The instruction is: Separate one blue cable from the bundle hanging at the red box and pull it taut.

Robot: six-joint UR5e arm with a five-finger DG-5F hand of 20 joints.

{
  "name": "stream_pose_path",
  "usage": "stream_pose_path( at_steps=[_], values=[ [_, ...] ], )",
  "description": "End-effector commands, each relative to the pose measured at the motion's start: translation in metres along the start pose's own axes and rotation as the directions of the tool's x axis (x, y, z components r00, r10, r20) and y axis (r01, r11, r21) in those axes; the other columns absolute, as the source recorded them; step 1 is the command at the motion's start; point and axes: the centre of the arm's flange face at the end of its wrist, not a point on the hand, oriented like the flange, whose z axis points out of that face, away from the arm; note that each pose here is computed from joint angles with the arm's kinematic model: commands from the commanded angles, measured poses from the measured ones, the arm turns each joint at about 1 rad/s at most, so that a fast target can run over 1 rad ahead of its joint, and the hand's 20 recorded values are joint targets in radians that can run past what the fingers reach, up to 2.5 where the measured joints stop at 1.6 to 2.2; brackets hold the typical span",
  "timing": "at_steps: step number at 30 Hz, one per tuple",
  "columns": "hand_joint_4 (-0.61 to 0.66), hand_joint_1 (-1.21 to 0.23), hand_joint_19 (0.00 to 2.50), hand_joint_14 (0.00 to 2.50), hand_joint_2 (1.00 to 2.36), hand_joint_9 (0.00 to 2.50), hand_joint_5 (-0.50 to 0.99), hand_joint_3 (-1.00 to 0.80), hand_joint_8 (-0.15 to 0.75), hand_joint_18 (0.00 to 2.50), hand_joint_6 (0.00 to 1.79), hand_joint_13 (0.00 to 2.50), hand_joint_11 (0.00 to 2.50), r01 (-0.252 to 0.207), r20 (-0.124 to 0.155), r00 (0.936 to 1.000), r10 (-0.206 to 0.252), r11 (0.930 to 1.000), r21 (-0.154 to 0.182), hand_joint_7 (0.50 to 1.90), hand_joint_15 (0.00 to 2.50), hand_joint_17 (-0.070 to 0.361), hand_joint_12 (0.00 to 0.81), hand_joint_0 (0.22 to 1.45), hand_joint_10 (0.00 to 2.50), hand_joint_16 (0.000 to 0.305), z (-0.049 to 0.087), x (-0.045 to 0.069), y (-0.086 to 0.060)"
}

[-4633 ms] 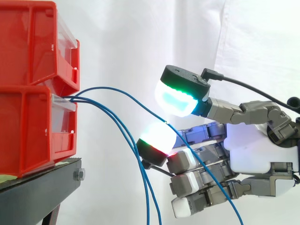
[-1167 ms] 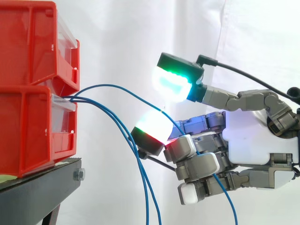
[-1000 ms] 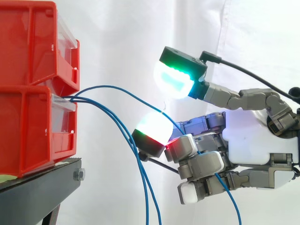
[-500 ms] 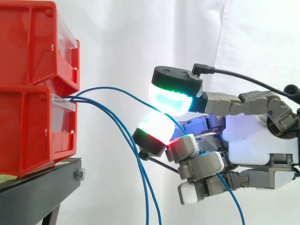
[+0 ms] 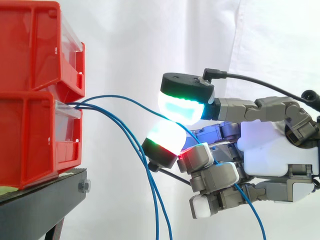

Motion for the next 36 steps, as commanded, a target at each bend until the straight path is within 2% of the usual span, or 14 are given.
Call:
stream_pose_path(
  at_steps=[1,9,12,18,21,28,31,33,36],
  values=[
    [0.1,-0.67,0.69,0.01,1.02,1.27,-0.2,0.05,0.386,0.93,0.87,1.35,1.35,-0.001,0.001,1.0,0.001,1.0,-0.002,1.13,1.51,0.106,0.38,0.62,0.01,0.047,0.0,0.0,0.001],
    [0.1,-0.71,0.69,0.01,1.02,1.27,-0.2,0.05,0.379,0.93,0.89,1.35,1.37,0.001,0.001,1.0,-0.001,1.0,0.001,1.09,1.53,0.103,0.374,0.63,0.01,0.046,0.0,0.0,-0.001],
    [0.1,-0.75,0.71,0.01,1.02,1.25,-0.21,0.03,0.363,0.93,0.9,1.34,1.37,0.0,0.001,1.0,0.0,1.0,0.0,1.14,1.53,0.098,0.362,0.63,0.01,0.043,0.0,0.0,0.0],
    [0.08,-0.75,0.72,0.01,1.02,1.25,-0.21,0.05,0.365,0.93,0.91,1.34,1.36,0.002,-0.004,1.0,-0.002,1.0,0.003,1.18,1.54,0.098,0.363,0.62,0.01,0.044,-0.001,0.001,-0.002],
    [0.09,-0.74,0.72,0.01,1.02,1.26,-0.21,0.06,0.366,0.93,0.91,1.34,1.37,0.009,-0.007,0.9999,-0.009,0.9999,0.012,1.18,1.55,0.1,0.364,0.62,0.01,0.044,-0.004,-0.001,-0.007],
    [0.1,-0.72,0.7,0.01,1.02,1.27,-0.2,0.06,0.372,0.96,0.91,1.36,1.37,0.037,-0.014,0.9992,-0.036,0.9991,0.021,1.19,1.51,0.106,0.352,0.63,0.01,0.047,-0.005,-0.001,-0.008],
    [0.1,-0.72,0.69,0.01,1.02,1.27,-0.2,0.06,0.378,0.97,0.91,1.37,1.37,0.063,-0.015,0.998,-0.062,0.997,0.046,1.19,1.52,0.106,0.36,0.63,0.01,0.047,-0.007,-0.004,-0.01],
    [0.1,-0.72,0.69,0.01,1.02,1.27,-0.2,0.06,0.378,0.98,0.91,1.37,1.37,0.09,-0.02,0.9958,-0.089,0.9927,0.08,1.19,1.51,0.105,0.358,0.63,0.01,0.047,-0.011,-0.007,-0.013],
    [0.09,-0.71,0.69,0.01,1.02,1.26,-0.2,0.06,0.378,0.98,0.91,1.37,1.36,0.107,-0.019,0.9942,-0.106,0.989,0.101,1.2,1.51,0.106,0.355,0.63,0.01,0.047,-0.013,-0.009,-0.015]
  ],
)
